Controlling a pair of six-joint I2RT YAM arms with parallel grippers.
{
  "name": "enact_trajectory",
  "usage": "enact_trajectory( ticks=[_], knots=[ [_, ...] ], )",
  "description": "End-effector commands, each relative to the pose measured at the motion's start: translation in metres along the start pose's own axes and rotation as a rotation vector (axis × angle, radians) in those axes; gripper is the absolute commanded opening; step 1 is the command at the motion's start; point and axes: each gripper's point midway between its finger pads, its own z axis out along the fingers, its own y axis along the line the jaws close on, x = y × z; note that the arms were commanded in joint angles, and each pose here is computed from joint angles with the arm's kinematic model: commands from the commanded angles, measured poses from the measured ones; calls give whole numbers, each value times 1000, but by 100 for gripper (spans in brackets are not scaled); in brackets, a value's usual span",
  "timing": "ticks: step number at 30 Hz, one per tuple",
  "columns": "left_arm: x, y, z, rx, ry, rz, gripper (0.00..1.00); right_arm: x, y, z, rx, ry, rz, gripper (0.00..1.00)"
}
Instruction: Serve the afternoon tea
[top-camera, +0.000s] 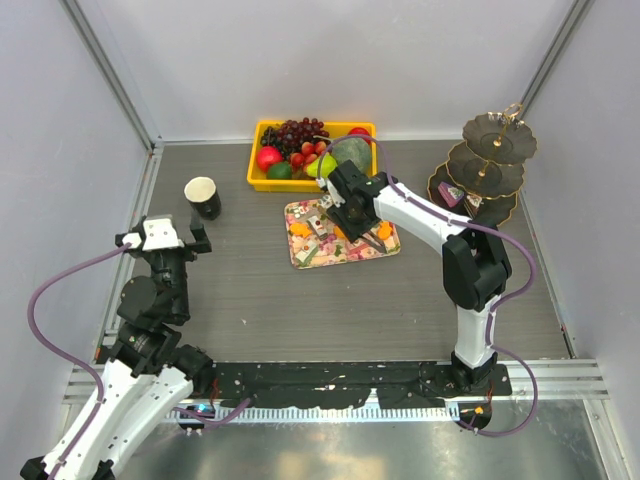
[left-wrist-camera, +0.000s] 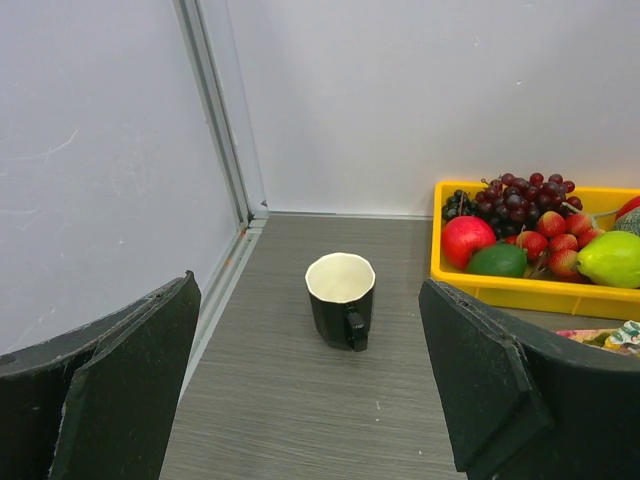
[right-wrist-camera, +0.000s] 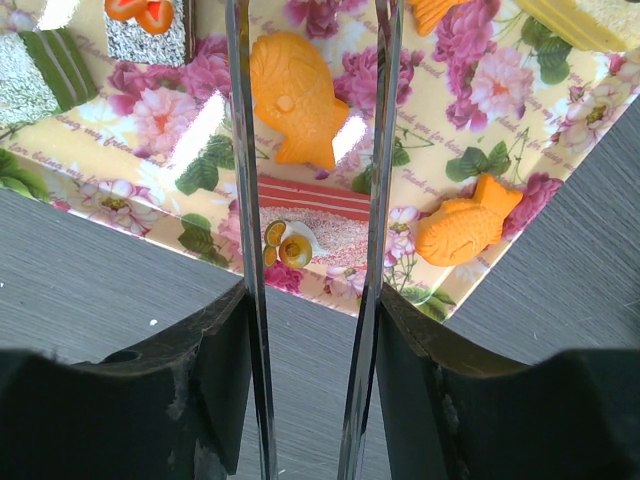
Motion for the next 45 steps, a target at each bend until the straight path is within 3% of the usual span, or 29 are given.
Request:
enact_trajectory(
  ticks=[1, 10, 13, 17, 25, 35, 45],
  knots=[
    [-8, 2, 2, -21, -29, -26, 99, -20, -5, -23, 12, -91, 1, 53],
    [-8, 2, 2, -20, -28, -20, 99, -14, -10, -8, 50, -32, -21, 53],
    [-8, 2, 2, -23, -30, -24, 99, -14, -12, -11, 60, -32, -21, 47],
    [-9, 3, 2, -23, -32, -26, 99, -15, -14, -26, 62, -52, -11, 34],
    [-11, 6, 0, -29, -40, -31, 99, -4, -21, -81, 65, -116, 29, 32],
    [-16, 10, -2, -37, -55, -47, 99, 79, -62, -143, 130, -88, 240, 31],
    [-22, 14, -7, -39, -81, -78, 99, 166, -99, -159, 183, 6, 588, 29]
  ],
)
